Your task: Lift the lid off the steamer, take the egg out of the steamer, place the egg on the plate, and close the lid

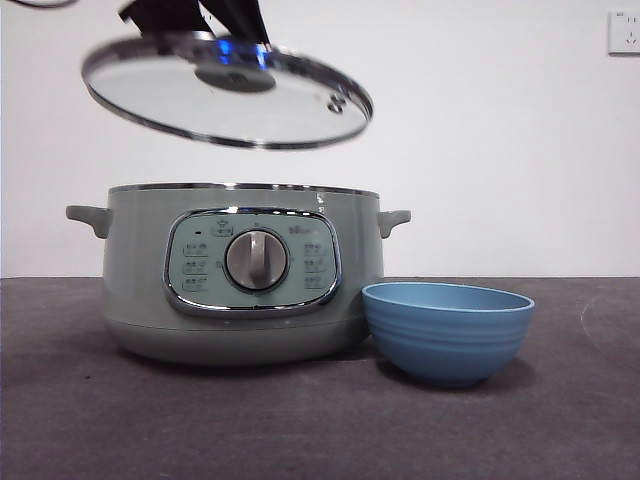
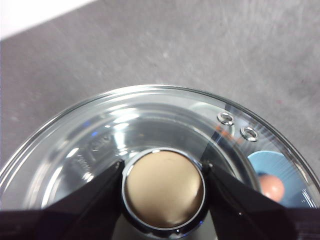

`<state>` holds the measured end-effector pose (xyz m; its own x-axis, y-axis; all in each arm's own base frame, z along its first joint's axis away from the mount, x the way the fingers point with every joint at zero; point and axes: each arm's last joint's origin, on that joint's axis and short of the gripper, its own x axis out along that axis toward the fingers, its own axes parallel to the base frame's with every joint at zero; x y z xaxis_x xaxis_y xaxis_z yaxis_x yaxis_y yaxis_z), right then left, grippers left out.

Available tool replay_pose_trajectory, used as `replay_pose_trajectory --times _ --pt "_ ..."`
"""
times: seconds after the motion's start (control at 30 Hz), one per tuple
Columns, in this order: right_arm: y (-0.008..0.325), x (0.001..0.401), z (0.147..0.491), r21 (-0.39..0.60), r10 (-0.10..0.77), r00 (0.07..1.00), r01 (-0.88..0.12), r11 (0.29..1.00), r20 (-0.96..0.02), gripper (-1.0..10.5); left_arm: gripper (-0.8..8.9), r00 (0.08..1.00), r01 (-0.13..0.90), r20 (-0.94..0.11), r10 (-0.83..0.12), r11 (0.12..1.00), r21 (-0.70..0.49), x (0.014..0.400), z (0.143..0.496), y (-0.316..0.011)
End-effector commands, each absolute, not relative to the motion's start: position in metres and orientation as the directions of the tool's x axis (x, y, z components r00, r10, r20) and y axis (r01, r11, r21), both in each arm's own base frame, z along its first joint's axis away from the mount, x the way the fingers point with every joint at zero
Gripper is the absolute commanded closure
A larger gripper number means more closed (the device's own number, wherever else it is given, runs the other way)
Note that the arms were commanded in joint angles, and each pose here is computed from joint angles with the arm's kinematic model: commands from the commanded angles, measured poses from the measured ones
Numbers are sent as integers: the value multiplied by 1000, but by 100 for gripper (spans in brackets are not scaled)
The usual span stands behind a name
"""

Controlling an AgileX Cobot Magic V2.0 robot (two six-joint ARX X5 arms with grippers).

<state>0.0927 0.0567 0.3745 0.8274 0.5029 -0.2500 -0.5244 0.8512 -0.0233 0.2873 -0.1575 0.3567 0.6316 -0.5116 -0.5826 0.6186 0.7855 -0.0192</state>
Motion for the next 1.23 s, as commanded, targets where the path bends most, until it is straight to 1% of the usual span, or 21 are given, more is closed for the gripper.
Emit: replay_pose_trajectory --times 0.03,0.23,0.53,0.73,0.87,1.23 --pt "56 91 379 -24 502 833 -522 853 -233 501 822 656 629 -537 -530 777 0 295 360 -163" --pt "55 91 380 -24 503 833 -522 853 -230 501 822 653 612 -570 -499 791 8 308 343 -169" --pt "55 90 383 -25 504 835 -522 853 -220 501 822 635 611 -598 -489 791 2 318 329 -175" --pt "55 90 383 -25 504 835 -522 853 -220 501 822 631 610 -606 -485 792 2 319 327 -175" --pt "55 90 383 -25 505 835 -522 853 -220 501 822 632 596 -624 -459 803 13 319 325 -174" --pt "55 90 383 -23 511 831 -528 849 -220 501 822 607 596 -659 -445 803 6 317 319 -173"
